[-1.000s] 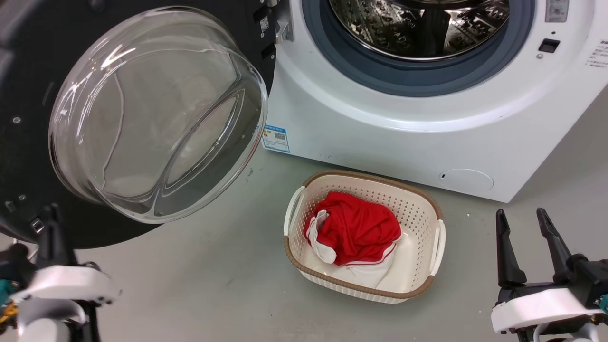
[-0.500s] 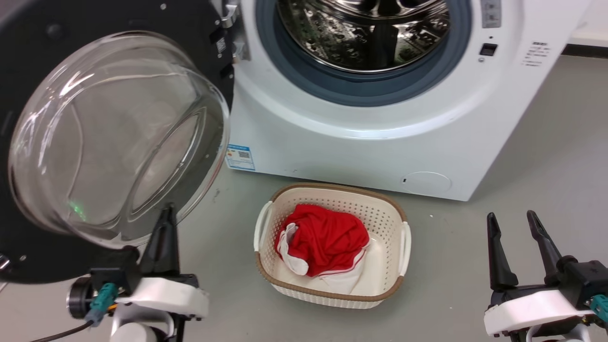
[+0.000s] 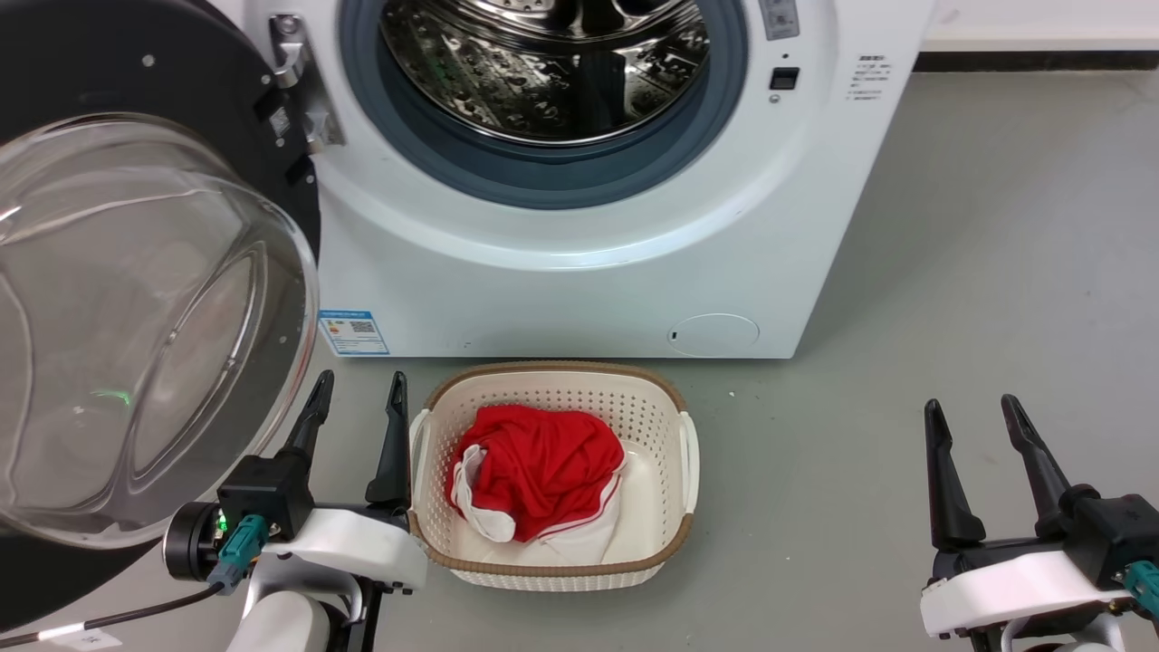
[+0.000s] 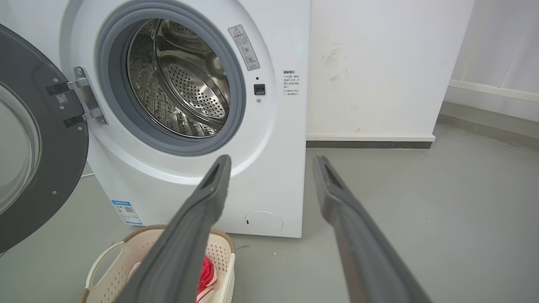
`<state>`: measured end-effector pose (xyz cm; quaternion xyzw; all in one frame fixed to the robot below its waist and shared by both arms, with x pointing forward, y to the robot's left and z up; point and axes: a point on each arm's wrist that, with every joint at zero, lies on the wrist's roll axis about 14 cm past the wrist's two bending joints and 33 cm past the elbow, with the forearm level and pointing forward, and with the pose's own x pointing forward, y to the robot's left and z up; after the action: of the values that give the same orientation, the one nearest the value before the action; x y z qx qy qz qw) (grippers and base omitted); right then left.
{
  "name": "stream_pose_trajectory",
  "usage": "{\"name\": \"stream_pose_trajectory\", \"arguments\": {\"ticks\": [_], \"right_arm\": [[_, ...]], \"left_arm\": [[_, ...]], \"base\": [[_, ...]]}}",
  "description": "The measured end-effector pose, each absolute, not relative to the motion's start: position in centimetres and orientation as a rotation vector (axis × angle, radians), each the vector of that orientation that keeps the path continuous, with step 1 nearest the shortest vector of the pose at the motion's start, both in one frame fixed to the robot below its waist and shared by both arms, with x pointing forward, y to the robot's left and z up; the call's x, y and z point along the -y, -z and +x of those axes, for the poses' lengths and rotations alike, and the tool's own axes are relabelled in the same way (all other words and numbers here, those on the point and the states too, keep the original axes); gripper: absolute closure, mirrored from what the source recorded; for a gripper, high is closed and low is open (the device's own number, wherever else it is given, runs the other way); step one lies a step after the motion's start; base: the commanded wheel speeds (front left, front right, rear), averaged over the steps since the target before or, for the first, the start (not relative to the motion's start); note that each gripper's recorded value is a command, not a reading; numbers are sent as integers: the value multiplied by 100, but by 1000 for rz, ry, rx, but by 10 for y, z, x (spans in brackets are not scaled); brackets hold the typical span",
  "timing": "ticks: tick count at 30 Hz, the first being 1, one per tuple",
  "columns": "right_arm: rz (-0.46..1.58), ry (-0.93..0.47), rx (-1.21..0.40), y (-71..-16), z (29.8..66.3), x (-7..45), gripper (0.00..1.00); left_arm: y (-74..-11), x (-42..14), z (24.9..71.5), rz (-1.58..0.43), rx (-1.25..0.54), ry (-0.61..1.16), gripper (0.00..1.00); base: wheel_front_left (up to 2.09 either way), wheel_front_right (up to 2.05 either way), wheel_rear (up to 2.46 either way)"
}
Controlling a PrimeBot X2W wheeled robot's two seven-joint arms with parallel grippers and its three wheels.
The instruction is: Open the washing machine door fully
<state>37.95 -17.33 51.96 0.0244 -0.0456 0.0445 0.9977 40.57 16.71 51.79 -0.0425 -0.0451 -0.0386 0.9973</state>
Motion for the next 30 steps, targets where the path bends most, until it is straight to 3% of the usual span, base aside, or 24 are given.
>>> {"name": "stream_pose_trajectory", "arguments": {"ticks": [30], "right_arm": [[50, -67, 86, -517, 377, 180, 0]], "left_arm": [[-518, -171, 412, -58, 102, 40, 0]], "base": [[0, 0, 0]]}}
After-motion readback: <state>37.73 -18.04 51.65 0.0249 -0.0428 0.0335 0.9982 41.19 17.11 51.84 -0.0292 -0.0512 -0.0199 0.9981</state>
